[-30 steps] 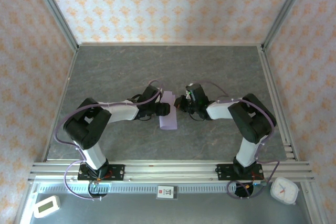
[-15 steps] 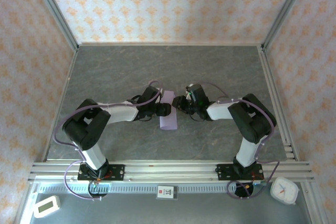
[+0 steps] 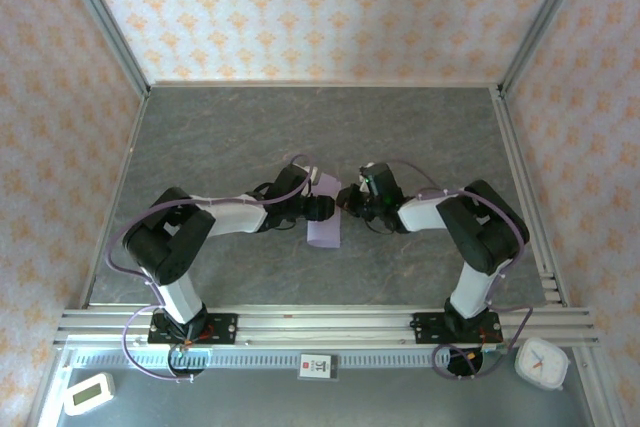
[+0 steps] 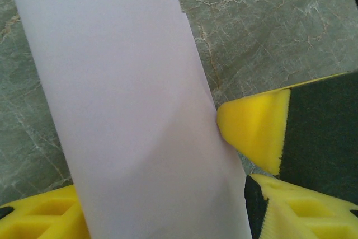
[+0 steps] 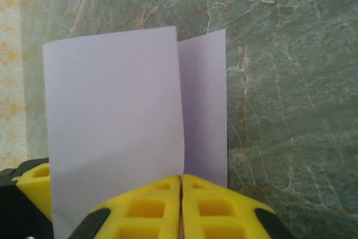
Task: Fold a paper plane with a square sheet of paper (pick it up from the middle)
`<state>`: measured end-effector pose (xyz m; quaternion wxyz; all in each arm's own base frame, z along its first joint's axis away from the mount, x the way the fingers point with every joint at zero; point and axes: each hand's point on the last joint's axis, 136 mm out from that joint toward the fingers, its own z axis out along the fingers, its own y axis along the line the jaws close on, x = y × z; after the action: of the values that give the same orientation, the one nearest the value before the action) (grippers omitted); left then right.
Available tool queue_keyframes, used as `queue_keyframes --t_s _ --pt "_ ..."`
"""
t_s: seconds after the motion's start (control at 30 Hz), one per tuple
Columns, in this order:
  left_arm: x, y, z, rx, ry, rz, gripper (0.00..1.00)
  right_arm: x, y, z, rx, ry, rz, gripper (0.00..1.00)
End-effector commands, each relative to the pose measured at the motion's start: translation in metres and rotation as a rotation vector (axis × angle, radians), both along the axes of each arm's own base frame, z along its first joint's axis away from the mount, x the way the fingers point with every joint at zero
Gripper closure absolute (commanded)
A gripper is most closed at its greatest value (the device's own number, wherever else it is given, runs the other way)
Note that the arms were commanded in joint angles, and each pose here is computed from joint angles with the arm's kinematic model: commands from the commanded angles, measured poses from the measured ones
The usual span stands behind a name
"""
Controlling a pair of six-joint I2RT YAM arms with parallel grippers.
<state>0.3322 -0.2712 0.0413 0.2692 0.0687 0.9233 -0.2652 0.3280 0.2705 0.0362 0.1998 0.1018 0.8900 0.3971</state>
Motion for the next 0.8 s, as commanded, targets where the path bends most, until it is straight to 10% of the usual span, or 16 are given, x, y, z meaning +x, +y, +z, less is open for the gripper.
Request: queue_keyframes --t_s 0.0,0.77 --pt "0.001 0.003 -0.004 0.011 -0.01 0.007 0.35 0.004 -0.003 0.011 0.02 -0.033 -0.012 0.94" --pt "0.013 0.026 0.024 -0.091 -0.045 0.109 0.29 0.002 -0.006 0.002 0.016 -0.02 -0.014 1.0"
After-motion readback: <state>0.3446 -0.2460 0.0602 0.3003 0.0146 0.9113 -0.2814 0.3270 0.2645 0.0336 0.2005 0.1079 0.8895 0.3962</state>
